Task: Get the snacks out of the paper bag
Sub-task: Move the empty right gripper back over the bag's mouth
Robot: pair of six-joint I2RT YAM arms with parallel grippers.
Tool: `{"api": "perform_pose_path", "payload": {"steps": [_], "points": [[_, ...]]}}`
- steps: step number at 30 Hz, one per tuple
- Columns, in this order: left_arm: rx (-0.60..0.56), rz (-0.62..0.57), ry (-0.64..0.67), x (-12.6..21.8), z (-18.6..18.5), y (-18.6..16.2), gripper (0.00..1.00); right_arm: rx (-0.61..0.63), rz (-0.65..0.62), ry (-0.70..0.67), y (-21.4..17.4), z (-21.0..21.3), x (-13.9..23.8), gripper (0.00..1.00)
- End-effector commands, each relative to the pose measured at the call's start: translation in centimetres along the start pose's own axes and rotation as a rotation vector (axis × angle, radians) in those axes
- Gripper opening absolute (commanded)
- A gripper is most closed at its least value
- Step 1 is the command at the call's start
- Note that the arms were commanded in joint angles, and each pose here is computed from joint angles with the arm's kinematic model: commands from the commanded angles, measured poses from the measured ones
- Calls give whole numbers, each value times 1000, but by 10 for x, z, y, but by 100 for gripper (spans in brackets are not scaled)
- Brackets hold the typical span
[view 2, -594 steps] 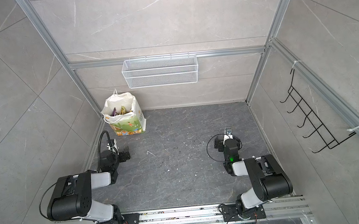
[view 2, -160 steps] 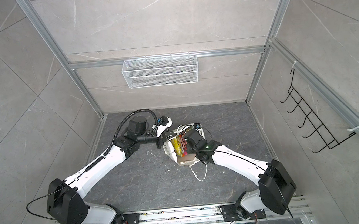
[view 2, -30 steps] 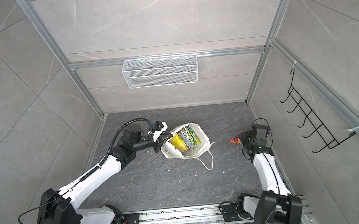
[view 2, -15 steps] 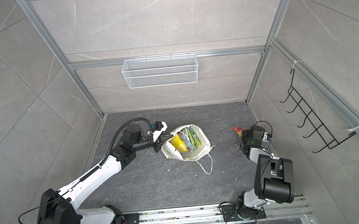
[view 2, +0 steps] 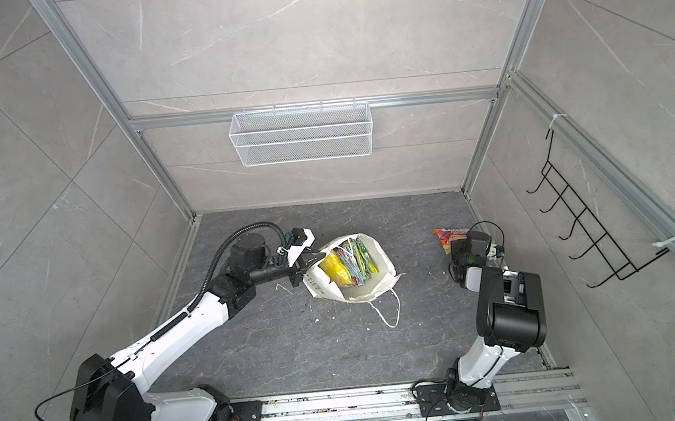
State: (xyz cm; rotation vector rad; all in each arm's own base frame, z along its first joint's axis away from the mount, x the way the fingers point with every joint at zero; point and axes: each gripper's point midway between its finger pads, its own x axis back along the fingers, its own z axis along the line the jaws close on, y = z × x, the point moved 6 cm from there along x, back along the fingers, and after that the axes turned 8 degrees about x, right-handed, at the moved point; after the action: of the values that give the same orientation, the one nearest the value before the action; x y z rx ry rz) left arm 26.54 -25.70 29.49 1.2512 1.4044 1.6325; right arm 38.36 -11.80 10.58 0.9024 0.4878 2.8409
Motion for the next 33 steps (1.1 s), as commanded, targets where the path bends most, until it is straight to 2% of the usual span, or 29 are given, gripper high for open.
{"api": "perform_pose_path", "payload": {"steps": [1, 4, 7, 10, 15, 20, 24, 27, 30, 33], "points": [[-45, -86, -40, 7, -9, 25, 0, 59, 20, 34, -1, 9, -9, 11], [-48, -86, -40, 8, -9, 25, 0, 84, 21, 14, -2, 3, -11, 15], [-42, -82, -36, 8, -9, 24, 0, 66, 36, 17, -5, 1, -13, 29], [-38, -82, -42, 8, -9, 25, 0, 68, 61, 29, -7, 4, -11, 37], [-39, -84, -42, 6, -8, 26, 0, 57, 17, 4, -2, 2, 12, 55], [-41, -85, -50, 6, -9, 26, 0, 123, -9, -25, 8, 17, 44, 67], [-44, -85, -45, 6, -8, 27, 0, 139, 23, 26, 13, 30, 61, 67], [-49, -87, -51, 8, -10, 28, 0, 240, 63, 132, 8, 54, 83, 60], [-46, -83, -48, 7, -9, 27, 0, 433, 110, 265, -7, 88, 113, 50], [-44, -81, -58, 8, -11, 28, 0, 705, 203, 422, -41, 131, 158, 38]]}}
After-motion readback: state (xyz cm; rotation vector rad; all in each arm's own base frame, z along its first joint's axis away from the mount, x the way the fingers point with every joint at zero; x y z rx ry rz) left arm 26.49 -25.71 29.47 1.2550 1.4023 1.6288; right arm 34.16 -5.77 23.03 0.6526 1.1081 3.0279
